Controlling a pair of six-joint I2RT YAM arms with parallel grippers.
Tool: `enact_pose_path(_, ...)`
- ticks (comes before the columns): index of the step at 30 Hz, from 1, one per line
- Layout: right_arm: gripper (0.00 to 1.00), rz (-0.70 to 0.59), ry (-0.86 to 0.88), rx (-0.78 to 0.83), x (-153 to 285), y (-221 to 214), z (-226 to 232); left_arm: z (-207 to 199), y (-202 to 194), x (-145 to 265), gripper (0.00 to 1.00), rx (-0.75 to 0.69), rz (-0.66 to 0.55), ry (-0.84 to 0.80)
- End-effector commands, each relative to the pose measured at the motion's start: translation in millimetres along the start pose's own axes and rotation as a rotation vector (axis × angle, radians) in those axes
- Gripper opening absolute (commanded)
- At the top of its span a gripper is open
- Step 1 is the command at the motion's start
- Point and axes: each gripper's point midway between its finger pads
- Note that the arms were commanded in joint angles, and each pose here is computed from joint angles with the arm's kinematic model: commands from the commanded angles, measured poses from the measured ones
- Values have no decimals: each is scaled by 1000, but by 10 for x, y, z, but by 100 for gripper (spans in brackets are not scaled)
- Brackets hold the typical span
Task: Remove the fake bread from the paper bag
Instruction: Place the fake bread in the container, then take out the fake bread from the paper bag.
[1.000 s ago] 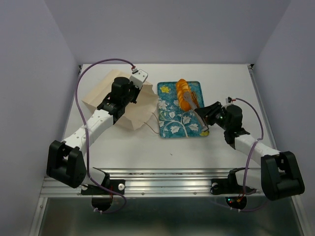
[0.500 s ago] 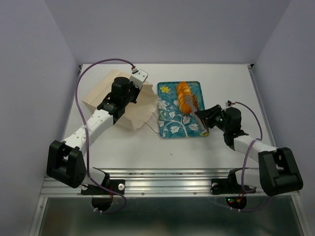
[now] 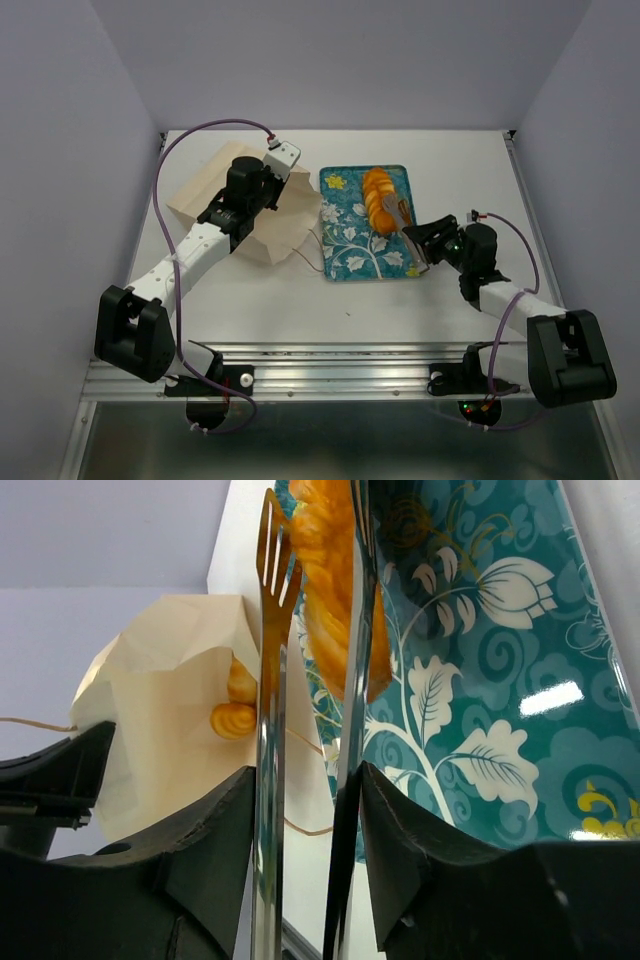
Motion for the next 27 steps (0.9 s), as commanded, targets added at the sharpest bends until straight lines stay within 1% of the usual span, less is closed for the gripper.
enact_pose_path(1, 52, -31, 59, 26, 56, 82, 163, 107, 213, 74, 0, -5, -55, 32)
enact_pose_path(3, 55, -33, 56, 31, 64, 82, 163, 94, 218, 77, 0, -7, -58, 27)
enact_pose_path(10, 58, -35, 39, 40, 79, 103, 144, 99, 229, 101, 0, -8, -63, 28)
enact_pose_path(15, 59, -83, -12, 68, 115, 200, 86, 80, 211, 109, 0, -13, -62, 20)
enact_pose_path(17, 59, -109, -8, 109, 142, 248, 144, 60, 217, 116, 0, -21, -67, 8)
enact_pose_path(19, 57, -106, -7, 145, 165, 244, 169, 12, 211, 121, 0, -36, -76, -17)
enact_pose_path(21, 54, -95, 18, 198, 191, 231, 290, -18, 212, 140, 0, -49, -85, -32)
enact_pose_path(24, 54, -74, 53, 268, 238, 197, 439, -93, 209, 184, 0, -76, -106, -70)
enact_pose_path(27, 55, -24, 84, 346, 270, 120, 546, -179, 192, 257, 0, -106, -134, -110)
Point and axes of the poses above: each gripper's point midway between its finger pads, its own x axis back along the fingers, its own z axis along the line the jaws close on, y = z × x, and after that the axes turned 13 degrees about -x, right-handed
